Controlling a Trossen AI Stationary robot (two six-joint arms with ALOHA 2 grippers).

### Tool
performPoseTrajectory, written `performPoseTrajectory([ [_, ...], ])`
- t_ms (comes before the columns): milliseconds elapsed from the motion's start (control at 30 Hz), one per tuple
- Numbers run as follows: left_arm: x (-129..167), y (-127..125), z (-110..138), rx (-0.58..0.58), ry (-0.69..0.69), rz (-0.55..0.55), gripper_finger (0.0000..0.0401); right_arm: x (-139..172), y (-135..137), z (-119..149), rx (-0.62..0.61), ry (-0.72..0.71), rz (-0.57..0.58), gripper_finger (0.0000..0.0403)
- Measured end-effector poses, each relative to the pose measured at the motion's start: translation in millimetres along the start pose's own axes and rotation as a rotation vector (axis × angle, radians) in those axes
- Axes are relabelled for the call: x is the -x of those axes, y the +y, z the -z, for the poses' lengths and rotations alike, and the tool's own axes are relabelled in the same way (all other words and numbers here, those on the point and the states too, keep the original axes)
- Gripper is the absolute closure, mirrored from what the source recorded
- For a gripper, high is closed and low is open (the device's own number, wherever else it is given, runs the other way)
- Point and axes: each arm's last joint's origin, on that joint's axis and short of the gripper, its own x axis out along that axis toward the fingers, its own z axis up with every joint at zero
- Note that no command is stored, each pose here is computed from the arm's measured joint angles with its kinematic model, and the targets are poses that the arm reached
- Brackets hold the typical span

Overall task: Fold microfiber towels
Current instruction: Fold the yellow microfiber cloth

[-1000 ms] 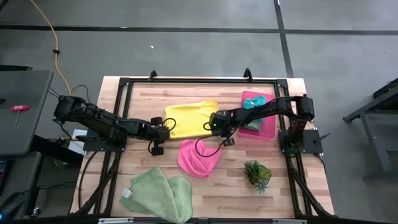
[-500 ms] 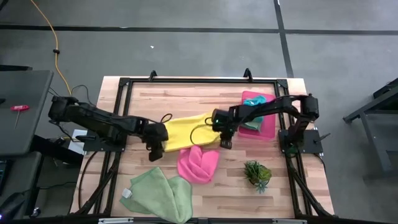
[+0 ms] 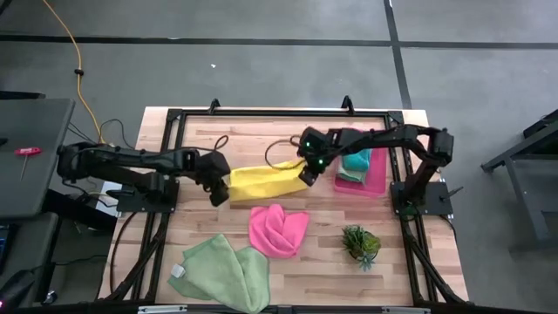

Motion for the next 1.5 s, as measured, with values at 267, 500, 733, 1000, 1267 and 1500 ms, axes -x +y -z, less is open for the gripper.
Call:
performPoseTrajectory([
  [267, 2.7, 19.4, -6.8, 0.072, -0.072, -0.176, 0.0401, 15.0, -17.3, -16.1, -0.042, -0.097, 0.102, 0.0403],
  [500, 3.8, 24.1, -9.0, 0.109, -0.094, -0.21, 0.0401, 16.3, -21.7, -16.8, -0.075, -0.131, 0.215, 0.0403],
  [733, -3.3, 26.8, -6.9, 0.14, -0.121, -0.237, 0.0401, 6.7, -27.6, -17.7, -0.108, -0.129, 0.266, 0.0403],
  [1000, -6.5, 29.7, -5.2, 0.179, -0.141, -0.297, 0.0401, 1.9, -30.5, -23.3, -0.134, -0.194, 0.308, 0.0403],
  [1267, -6.1, 30.5, -6.5, 0.18, -0.164, -0.327, 0.04, 2.3, -31.1, -24.5, -0.156, -0.22, 0.334, 0.0403],
  [1500, -6.1, 30.4, -7.2, 0.201, -0.177, -0.327, 0.0383, 2.4, -31.3, -24.2, -0.182, -0.223, 0.334, 0.0388],
])
